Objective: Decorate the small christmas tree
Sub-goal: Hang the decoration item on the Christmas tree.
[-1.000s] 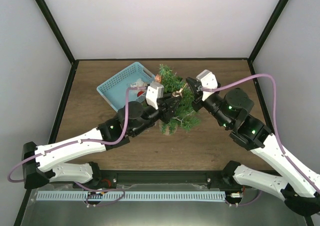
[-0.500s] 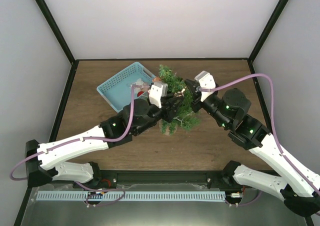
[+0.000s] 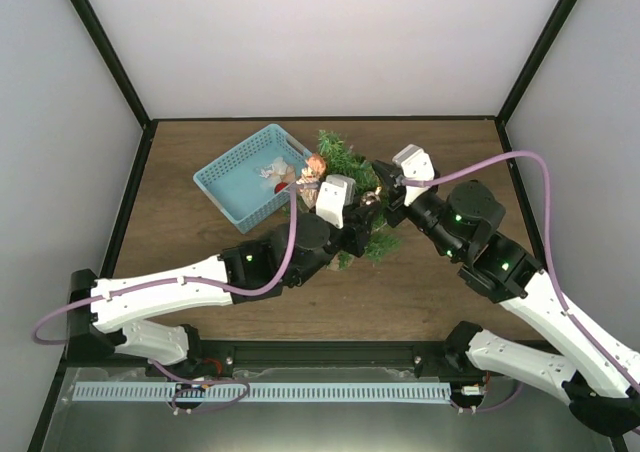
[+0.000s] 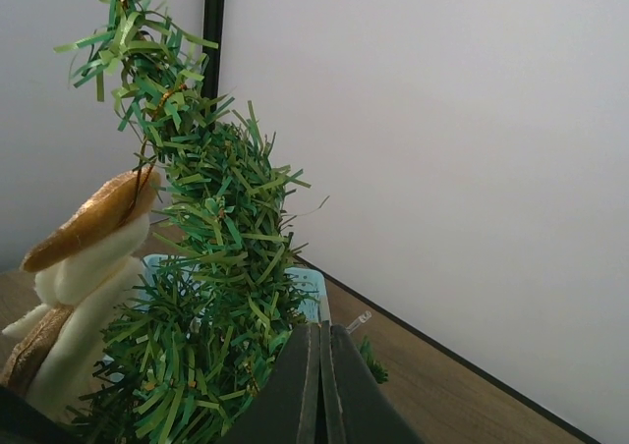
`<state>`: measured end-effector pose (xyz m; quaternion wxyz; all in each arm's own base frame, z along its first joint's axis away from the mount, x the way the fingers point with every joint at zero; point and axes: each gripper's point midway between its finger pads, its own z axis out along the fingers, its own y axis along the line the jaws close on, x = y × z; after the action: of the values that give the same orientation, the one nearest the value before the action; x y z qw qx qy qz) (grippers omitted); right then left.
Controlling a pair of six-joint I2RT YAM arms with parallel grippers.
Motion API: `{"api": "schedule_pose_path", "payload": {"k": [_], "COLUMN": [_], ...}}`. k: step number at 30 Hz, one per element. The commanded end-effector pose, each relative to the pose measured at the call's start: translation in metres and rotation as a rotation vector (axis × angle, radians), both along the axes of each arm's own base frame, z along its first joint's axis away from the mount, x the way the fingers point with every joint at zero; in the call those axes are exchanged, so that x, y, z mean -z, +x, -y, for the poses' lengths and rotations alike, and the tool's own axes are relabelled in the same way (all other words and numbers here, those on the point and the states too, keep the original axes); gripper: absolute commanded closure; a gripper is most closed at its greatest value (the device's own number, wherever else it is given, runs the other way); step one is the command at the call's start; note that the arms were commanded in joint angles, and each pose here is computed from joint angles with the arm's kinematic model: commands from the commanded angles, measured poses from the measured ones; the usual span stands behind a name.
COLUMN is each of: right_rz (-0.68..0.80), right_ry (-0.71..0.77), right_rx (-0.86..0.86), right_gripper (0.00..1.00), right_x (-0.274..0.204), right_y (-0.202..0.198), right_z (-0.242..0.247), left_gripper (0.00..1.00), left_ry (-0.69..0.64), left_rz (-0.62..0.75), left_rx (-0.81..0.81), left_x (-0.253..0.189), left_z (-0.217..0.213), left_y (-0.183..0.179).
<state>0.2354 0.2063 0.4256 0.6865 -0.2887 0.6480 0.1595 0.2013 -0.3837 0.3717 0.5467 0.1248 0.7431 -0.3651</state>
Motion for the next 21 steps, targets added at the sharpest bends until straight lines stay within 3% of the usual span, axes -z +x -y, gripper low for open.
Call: {"api": "schedule_pose_path", "payload": {"k": [1, 21], "right_rz": [0.041, 0.022], "right_ry": [0.020, 0.000], "right_rx": [0.016, -0.059], "right_gripper": [0.99, 0.99], "right_x": [-0.012, -0.002], "right_y": [-0.001, 0.016], "right_z": [0.007, -0.004], "left_gripper": [0.72, 0.72], "left_ry": [-0.028, 0.000], "left_rz": [0.011, 0.037], "left_rx": [-0.099, -0.182], "left_x": [-0.014, -0.014], "left_z": [-0.016, -0.029], "left_y": [0.007, 0.015]}}
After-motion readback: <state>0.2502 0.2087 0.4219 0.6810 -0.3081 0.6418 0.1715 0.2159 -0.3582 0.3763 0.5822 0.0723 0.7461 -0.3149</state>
